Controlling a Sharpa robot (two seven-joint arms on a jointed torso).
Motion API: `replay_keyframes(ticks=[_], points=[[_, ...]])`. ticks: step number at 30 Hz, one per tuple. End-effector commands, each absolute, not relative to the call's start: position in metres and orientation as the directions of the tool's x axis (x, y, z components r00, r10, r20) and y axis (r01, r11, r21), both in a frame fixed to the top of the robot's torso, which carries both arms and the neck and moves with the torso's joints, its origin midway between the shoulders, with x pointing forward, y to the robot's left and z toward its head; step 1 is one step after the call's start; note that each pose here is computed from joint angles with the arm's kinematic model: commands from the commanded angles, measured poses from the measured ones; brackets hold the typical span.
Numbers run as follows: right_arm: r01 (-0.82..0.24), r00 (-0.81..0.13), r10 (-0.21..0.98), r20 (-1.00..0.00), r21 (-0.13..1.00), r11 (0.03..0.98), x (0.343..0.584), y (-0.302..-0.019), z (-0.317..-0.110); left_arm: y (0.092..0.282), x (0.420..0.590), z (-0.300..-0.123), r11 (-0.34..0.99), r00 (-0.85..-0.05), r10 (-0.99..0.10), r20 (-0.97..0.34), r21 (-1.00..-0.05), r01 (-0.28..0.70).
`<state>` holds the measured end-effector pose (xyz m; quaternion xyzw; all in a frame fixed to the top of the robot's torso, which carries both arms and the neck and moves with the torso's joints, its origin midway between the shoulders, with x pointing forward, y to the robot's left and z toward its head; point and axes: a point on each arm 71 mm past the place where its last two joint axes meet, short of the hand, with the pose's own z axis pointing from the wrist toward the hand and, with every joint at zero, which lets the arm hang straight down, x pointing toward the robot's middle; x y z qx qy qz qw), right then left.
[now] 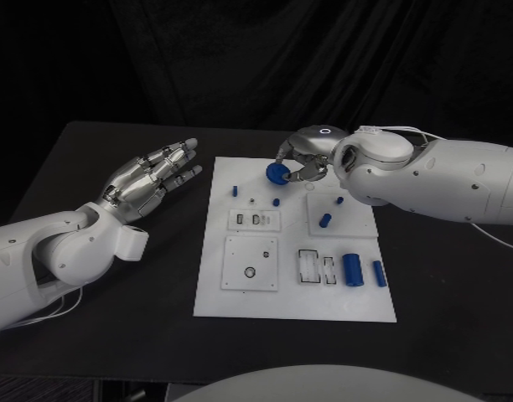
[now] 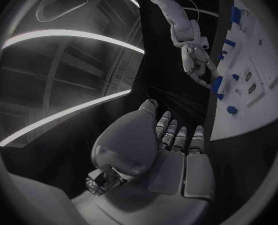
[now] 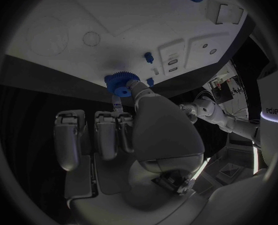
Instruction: Assemble the parts on the task board
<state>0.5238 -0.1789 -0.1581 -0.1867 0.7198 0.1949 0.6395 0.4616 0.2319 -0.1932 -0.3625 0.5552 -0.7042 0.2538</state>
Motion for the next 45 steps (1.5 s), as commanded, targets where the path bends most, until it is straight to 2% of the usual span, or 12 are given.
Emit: replay_keyframes(ticks=[1, 8, 19, 45], points=[[-0.521, -0.122, -0.043, -0.992, 0.027, 0.853, 0.526, -0.175, -0.164, 0.23, 0.461, -0.193, -0.27, -0.619, -0.748, 0.239, -0.962, -0.046], [-0.527, -0.133, -0.071, -0.989, 0.01, 0.85, 0.529, -0.165, -0.172, 0.228, 0.461, -0.193, -0.27, -0.623, -0.744, 0.241, -0.962, -0.049], [-0.538, -0.128, -0.07, -0.989, 0.01, 0.843, 0.529, -0.159, -0.174, 0.228, 0.461, -0.193, -0.269, -0.624, -0.743, 0.242, -0.962, -0.051], [-0.517, -0.165, -0.103, -0.981, -0.003, 0.856, 0.53, -0.16, -0.178, 0.228, 0.461, -0.194, -0.268, -0.625, -0.742, 0.243, -0.962, -0.056]])
